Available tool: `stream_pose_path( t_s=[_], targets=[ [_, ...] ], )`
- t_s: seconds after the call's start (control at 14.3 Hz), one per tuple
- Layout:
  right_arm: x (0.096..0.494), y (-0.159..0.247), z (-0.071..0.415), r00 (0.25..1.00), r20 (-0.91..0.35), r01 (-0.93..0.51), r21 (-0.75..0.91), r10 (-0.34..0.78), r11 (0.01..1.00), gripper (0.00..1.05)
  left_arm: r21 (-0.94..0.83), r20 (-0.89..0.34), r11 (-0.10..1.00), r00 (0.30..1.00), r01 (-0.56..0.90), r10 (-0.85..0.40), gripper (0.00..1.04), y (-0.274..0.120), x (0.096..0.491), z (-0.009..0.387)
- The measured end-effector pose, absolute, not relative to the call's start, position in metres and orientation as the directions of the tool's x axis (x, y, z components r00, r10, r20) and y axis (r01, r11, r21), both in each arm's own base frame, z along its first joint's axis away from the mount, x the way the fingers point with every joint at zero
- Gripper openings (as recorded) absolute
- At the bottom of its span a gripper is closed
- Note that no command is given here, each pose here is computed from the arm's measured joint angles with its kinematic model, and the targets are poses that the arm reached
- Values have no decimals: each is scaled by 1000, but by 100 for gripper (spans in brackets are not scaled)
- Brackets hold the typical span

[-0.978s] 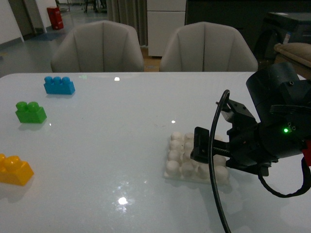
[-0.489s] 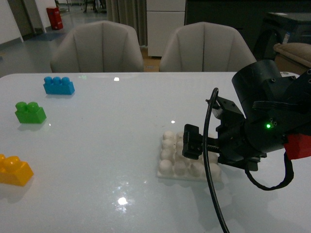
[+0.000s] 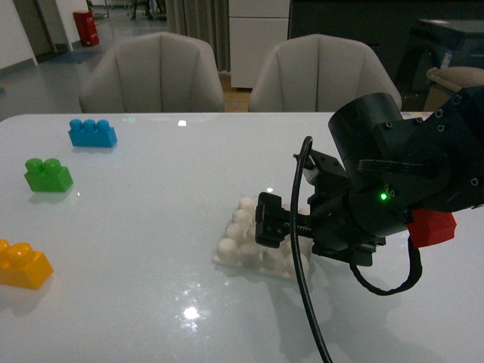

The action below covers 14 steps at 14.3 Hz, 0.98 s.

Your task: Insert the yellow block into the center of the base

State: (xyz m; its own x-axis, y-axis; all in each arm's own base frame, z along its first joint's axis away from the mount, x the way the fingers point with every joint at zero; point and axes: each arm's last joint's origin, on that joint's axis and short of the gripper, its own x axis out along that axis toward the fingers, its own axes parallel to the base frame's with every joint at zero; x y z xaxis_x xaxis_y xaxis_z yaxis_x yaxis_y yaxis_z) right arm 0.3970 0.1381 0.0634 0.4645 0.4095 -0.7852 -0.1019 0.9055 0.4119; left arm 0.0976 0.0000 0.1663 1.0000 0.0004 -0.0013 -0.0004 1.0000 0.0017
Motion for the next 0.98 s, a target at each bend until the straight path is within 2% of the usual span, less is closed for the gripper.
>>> stream_pose_path(
  t_s=[0.21,0.35,0.49,0.56,0.7,0.98],
  targets=[
    [387,110,68,483,-771,-61,444,416,894,98,2,-1,1000,1000,0,0,98,0,98,166],
    [379,85,83,524,-743,-33,471,417,882,98,2,-1,1000,1000,0,0,98,0,98,166],
    [371,62,111,604,-680,-30,502,416,865,98,2,-2,1000,1000,0,0,98,0,98,166],
    [360,46,136,675,-620,-34,515,400,857,98,2,-2,1000,1000,0,0,98,0,98,166],
    [334,26,168,760,-544,-28,519,355,854,98,2,-1,1000,1000,0,0,98,0,98,166],
    [250,10,237,901,-349,-47,512,258,858,98,2,-1,1000,1000,0,0,98,0,98,166]
  ],
)
